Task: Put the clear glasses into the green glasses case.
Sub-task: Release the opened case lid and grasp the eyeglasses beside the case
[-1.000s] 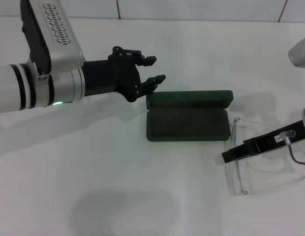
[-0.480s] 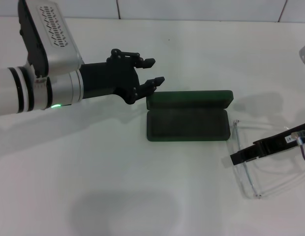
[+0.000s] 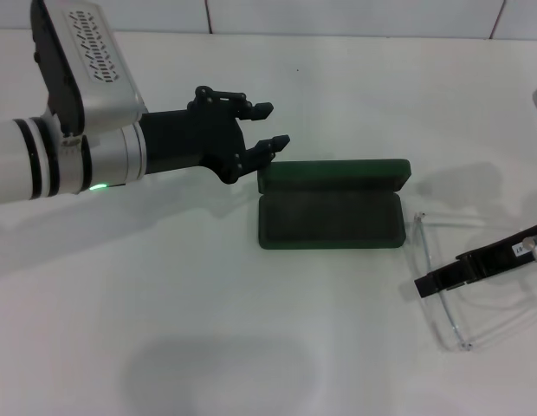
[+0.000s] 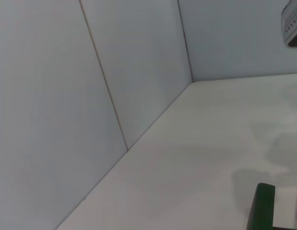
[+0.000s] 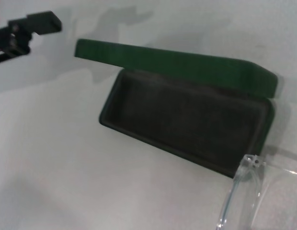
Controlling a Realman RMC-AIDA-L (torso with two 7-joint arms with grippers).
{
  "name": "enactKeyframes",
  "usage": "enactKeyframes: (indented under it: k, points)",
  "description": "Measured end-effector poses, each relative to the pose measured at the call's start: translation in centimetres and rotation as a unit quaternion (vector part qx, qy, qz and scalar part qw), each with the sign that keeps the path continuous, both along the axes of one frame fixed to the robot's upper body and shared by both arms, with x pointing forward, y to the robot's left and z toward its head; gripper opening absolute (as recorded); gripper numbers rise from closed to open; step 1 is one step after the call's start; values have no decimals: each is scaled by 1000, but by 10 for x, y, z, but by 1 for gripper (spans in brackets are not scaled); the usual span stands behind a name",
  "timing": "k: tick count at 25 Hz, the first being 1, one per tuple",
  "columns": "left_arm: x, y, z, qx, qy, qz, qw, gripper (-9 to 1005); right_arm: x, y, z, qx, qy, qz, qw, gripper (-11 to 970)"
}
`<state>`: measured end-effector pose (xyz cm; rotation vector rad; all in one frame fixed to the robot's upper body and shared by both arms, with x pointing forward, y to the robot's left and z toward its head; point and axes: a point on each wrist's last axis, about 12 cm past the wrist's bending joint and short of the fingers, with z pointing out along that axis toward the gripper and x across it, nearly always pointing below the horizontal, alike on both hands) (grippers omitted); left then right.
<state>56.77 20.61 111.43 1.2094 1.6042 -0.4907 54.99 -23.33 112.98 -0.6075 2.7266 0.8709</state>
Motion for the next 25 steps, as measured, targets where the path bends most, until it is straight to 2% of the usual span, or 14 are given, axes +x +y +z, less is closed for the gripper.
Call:
enactKeyframes:
  k: [7,25]
  points:
    - [1,-1,1,1,-2,-2,1000,425,-2,4,-3,0,5,3,1000,503]
    - [1,-2,1,-2,-1,-3,1000,425,-1,4,-7,-1,6,-3,1000,489]
